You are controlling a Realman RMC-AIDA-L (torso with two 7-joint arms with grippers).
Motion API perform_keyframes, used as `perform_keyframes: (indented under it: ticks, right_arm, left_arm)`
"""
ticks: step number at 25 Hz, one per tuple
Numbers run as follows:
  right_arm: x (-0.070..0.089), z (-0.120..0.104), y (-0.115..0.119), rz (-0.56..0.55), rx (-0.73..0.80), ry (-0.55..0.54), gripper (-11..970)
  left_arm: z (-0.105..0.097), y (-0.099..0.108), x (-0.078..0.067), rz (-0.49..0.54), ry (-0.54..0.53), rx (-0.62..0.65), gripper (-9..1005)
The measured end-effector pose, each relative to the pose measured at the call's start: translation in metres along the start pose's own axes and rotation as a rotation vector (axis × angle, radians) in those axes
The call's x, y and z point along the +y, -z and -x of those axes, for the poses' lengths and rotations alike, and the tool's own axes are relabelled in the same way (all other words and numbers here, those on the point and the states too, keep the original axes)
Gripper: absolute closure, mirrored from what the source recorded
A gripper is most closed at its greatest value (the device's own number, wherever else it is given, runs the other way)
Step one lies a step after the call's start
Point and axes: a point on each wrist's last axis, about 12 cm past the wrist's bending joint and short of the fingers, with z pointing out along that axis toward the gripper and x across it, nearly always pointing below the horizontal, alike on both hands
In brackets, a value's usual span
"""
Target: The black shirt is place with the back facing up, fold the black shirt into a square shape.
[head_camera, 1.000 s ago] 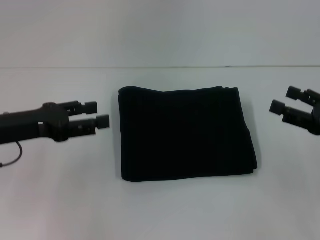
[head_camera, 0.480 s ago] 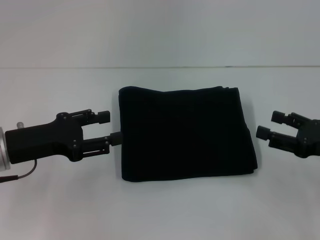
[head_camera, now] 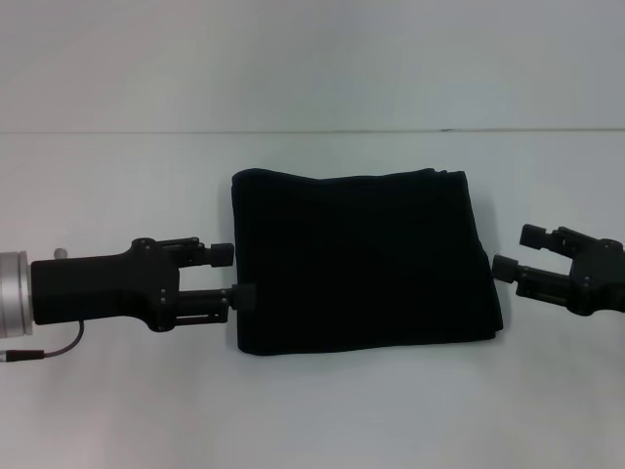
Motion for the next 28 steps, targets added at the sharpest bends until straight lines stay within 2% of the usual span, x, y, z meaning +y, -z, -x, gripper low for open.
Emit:
perform_keyframes:
  ticks: [11,16,28]
  right_arm:
    - [0.003,-0.003,-0.006,0.04,0.072,0.019,75]
    - [0.003,-0.006,-0.007,0.051,0.111,0.024,75]
    - [0.003,-0.009,-0.003,0.045,0.114,0.015,74]
  left_arm:
    - [-0.002,-0.006,0.001,-0.009,0.002,0.054,259]
    - [0.002,-0.016,0.003,-0.021,0.048,0.094,259]
    - [0.005,-0.027,0.011,0.043,0.051,0.114,259]
